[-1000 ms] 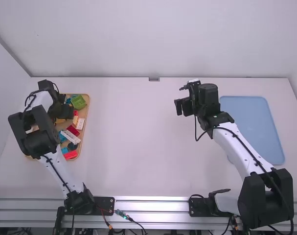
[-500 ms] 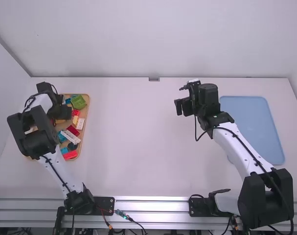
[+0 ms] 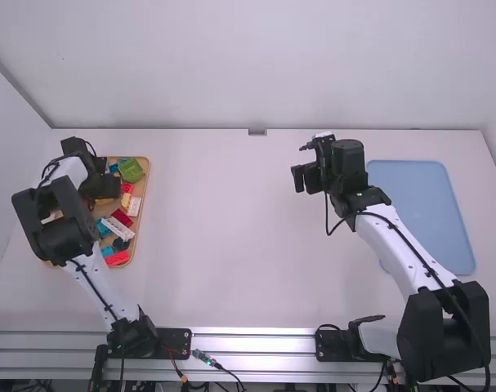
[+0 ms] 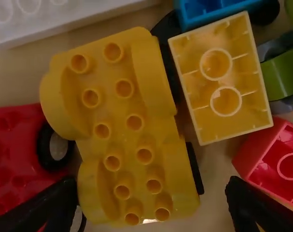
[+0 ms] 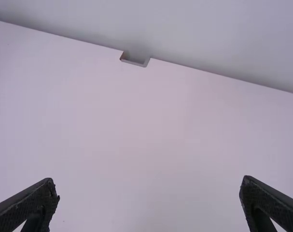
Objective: Assemble lego blocks to make yellow taxi
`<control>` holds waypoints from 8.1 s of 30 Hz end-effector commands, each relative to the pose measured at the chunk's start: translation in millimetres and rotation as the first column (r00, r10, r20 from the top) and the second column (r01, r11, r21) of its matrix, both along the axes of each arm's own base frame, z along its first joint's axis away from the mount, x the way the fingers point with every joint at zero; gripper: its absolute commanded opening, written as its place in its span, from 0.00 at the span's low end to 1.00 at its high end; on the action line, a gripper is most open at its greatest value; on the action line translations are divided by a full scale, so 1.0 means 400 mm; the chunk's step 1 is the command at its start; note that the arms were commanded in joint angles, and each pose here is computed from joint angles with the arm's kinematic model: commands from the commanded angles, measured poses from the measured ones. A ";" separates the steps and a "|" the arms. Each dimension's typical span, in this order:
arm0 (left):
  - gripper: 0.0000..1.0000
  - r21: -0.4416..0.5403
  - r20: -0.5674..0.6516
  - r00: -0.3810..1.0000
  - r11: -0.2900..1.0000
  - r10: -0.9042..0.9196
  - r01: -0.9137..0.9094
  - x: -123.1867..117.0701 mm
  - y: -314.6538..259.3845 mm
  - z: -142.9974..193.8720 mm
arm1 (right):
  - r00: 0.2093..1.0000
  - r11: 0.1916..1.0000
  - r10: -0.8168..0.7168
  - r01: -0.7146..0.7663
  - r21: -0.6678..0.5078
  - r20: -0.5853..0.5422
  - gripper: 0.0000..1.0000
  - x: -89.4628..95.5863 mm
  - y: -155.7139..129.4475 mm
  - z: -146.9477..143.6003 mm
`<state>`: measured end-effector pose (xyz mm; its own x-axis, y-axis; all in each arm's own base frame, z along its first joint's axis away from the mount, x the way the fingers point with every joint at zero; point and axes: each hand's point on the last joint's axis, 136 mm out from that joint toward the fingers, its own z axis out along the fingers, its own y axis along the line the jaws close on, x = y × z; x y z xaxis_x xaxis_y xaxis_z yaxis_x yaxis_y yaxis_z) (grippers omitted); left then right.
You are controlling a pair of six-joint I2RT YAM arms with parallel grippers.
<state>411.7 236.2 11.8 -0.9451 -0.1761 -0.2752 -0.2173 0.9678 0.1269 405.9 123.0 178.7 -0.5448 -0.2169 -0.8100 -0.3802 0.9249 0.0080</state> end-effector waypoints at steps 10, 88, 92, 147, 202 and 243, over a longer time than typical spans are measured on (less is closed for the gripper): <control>0.82 0.008 0.054 0.989 0.991 0.135 -0.136 -0.004 0.017 0.019 | 1.000 1.000 0.009 -0.009 0.005 0.024 0.99 0.010 0.014 0.030; 0.50 0.064 0.106 -0.204 -0.198 -0.973 0.978 -0.291 -1.049 0.065 | 0.999 0.994 -0.041 0.040 -0.104 0.000 0.99 -0.093 -0.077 0.022; 0.50 0.020 0.101 -0.210 -0.209 -0.973 0.978 -0.276 -1.060 0.040 | 0.998 0.993 -0.066 0.067 -0.098 0.017 0.99 -0.122 -0.108 -0.005; 0.99 0.074 0.445 0.892 0.989 0.082 -0.128 0.106 -0.113 0.319 | 0.990 0.999 0.032 -0.032 -0.007 0.140 0.99 -0.145 -0.064 -0.022; 0.59 -0.173 0.059 0.959 0.949 0.276 -0.263 0.146 -0.066 0.036 | 0.995 0.999 -0.021 0.025 -0.036 0.102 0.99 -0.145 -0.127 -0.047; 0.59 -0.037 0.039 0.985 0.985 0.171 -0.169 0.133 -0.036 0.016 | 0.995 0.999 -0.034 0.038 -0.037 0.099 0.99 -0.144 -0.139 -0.049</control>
<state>474.4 221.2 30.0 -0.8667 -0.3657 -0.3392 -0.4192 0.9026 0.0982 350.4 66.8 165.1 -0.4573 -0.2319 -0.8586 -0.3414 0.9372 -0.0713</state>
